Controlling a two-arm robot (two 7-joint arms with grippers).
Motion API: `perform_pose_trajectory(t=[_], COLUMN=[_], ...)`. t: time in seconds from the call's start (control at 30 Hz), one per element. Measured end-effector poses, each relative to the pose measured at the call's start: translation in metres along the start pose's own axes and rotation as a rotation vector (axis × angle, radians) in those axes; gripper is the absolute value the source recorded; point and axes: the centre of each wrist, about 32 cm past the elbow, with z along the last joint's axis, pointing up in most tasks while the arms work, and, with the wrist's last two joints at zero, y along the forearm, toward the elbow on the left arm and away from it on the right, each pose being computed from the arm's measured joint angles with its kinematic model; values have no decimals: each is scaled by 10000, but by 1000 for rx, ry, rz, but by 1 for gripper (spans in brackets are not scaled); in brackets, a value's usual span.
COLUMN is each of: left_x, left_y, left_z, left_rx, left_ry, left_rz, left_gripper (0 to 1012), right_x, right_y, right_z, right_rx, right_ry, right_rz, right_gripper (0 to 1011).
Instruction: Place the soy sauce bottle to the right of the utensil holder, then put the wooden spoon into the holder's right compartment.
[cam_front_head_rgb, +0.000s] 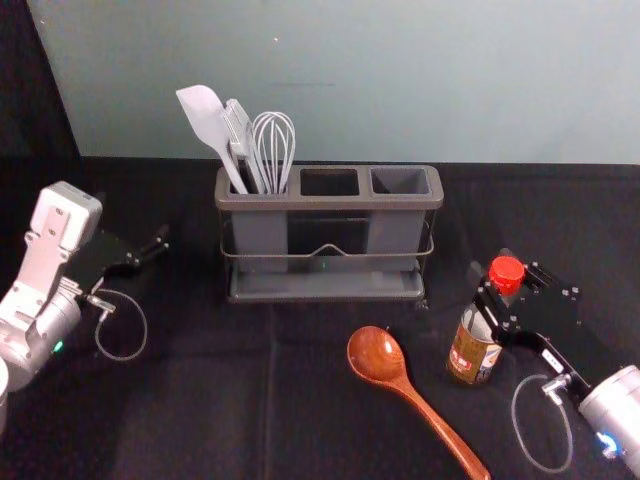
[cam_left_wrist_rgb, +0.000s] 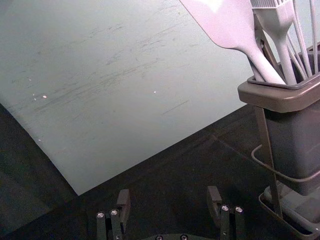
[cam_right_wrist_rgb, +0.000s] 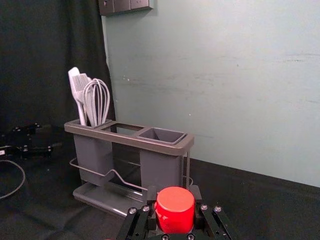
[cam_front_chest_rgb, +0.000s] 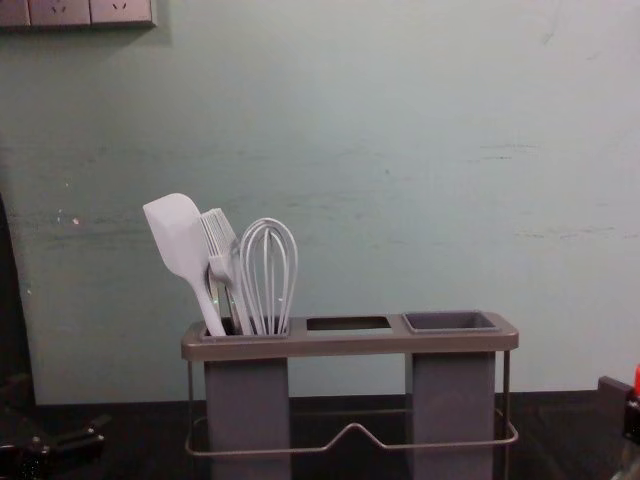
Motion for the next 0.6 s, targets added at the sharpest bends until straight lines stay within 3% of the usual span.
perform_pose_trajectory(t=[0.23,0.4,0.6], left_x=[0,0,0], left_y=[0,0,0], left_z=[0,0,0], left_rx=[0,0,0], left_ry=[0,0,0], left_rz=[0,0,0], left_gripper=[1005,1005,1005], right_x=[38,170,359], right_y=[-5,32,78], right_z=[136,257,320], right_rx=[26,32,25], right_ry=[-33,-71,-106], right_rz=[10,35,63], right_gripper=[387,386,387])
